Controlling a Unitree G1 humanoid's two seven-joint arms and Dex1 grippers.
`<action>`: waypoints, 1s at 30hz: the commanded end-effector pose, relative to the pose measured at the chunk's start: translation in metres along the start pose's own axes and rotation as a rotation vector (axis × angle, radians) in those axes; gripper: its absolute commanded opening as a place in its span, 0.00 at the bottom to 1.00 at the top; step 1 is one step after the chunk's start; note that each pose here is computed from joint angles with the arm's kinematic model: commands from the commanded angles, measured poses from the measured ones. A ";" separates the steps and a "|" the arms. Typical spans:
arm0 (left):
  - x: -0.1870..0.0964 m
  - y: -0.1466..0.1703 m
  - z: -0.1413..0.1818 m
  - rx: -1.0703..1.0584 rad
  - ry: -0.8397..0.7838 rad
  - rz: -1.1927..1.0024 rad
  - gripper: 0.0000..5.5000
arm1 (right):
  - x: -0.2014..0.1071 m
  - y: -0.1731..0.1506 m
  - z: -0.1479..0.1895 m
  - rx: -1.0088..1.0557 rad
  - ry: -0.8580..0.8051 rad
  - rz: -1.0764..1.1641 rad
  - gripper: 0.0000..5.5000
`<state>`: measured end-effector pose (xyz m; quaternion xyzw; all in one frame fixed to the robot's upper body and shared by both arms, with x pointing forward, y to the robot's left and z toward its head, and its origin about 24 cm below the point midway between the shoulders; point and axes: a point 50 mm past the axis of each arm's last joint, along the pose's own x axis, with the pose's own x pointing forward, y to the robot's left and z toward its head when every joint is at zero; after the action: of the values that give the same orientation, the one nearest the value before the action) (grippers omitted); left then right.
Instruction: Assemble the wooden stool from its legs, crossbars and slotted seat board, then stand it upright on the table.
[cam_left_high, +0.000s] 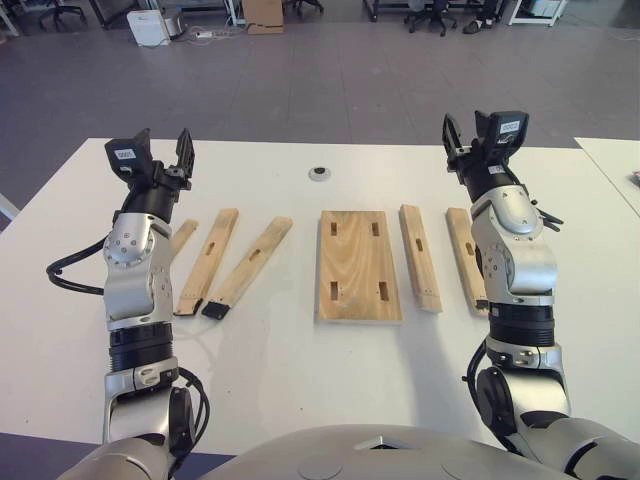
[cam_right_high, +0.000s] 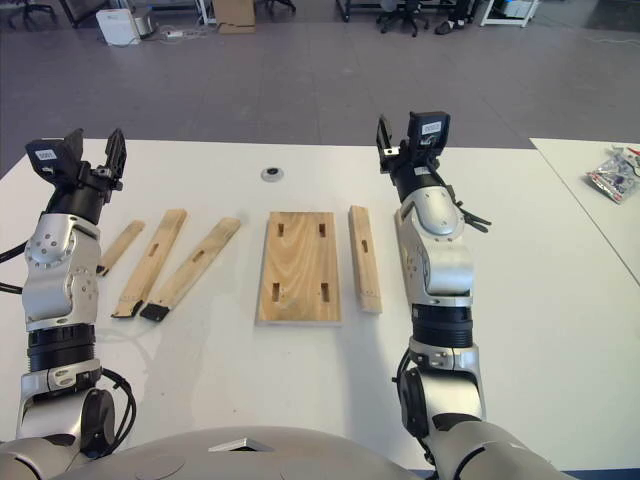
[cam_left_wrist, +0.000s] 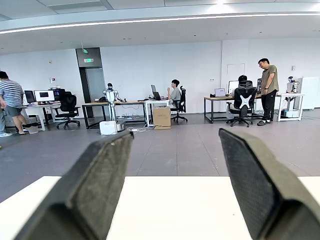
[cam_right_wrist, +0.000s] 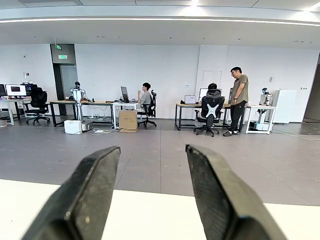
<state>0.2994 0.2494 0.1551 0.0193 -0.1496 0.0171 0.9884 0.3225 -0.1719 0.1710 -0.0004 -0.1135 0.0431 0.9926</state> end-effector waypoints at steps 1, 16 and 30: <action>0.002 0.002 0.001 0.017 0.019 -0.010 0.57 | -0.001 0.004 0.000 0.014 -0.002 0.008 0.45; -0.010 0.040 -0.037 0.137 0.457 -0.109 0.57 | -0.004 0.003 -0.001 0.036 -0.006 -0.034 0.45; -0.038 0.082 -0.069 0.215 0.783 -0.179 0.57 | -0.014 0.000 -0.004 0.049 0.000 -0.085 0.45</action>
<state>0.2814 0.3267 0.0831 0.1094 0.2264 -0.0388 0.9671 0.3111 -0.1728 0.1674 0.0257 -0.1218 0.0071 0.9922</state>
